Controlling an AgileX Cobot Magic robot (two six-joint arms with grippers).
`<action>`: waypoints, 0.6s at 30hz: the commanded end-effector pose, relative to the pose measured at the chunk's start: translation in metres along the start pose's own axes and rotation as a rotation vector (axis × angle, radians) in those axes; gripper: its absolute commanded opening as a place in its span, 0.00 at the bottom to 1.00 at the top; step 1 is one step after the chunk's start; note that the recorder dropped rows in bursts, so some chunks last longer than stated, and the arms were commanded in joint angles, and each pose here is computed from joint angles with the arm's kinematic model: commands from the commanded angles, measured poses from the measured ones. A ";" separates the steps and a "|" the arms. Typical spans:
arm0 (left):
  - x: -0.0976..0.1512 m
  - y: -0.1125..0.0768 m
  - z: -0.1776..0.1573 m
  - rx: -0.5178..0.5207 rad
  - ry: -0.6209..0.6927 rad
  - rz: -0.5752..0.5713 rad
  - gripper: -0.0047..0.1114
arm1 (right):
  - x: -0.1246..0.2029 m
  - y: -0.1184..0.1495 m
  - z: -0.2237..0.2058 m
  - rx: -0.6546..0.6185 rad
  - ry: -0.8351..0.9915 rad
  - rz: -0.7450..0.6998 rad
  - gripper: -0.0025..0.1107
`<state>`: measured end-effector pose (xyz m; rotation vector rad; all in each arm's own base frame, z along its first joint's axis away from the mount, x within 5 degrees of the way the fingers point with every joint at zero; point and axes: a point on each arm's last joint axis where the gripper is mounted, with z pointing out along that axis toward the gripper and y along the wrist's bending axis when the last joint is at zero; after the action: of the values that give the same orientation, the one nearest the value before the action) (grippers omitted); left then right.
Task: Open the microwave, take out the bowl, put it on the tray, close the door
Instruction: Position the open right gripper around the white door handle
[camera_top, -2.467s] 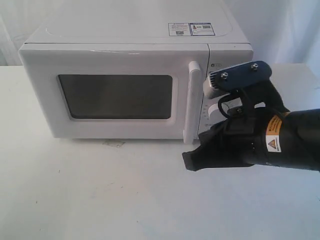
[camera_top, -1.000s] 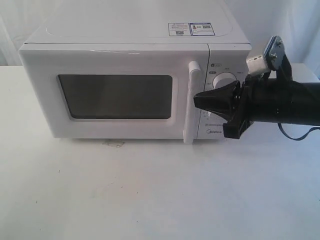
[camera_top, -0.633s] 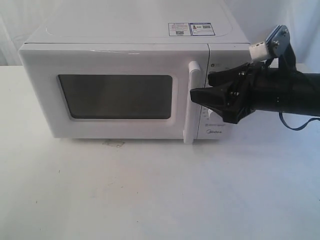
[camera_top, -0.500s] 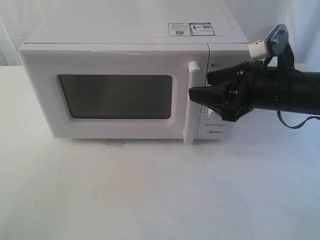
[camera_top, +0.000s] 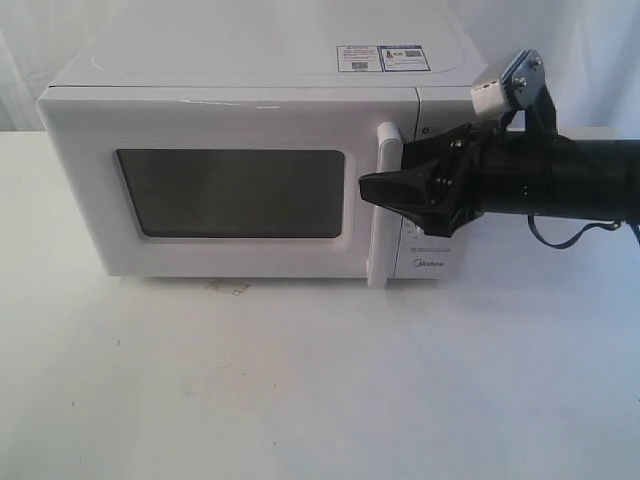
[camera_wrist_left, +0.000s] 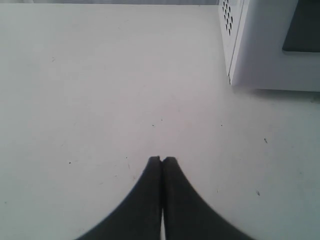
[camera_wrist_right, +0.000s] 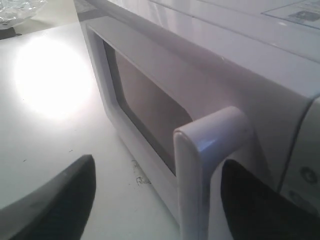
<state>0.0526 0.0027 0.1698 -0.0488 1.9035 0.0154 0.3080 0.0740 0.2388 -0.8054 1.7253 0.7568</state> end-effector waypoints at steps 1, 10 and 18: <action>0.001 0.000 0.000 -0.003 -0.002 -0.005 0.04 | 0.004 0.001 0.014 -0.042 0.008 -0.015 0.61; 0.001 0.000 0.000 -0.003 -0.002 -0.005 0.04 | 0.011 -0.002 0.024 -0.065 0.022 0.003 0.40; 0.001 0.000 0.000 -0.003 -0.002 -0.005 0.04 | 0.023 -0.007 0.029 -0.056 0.053 0.033 0.10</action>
<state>0.0526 0.0027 0.1698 -0.0488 1.9035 0.0154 0.3159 0.0863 0.2228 -0.8180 1.7472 0.8279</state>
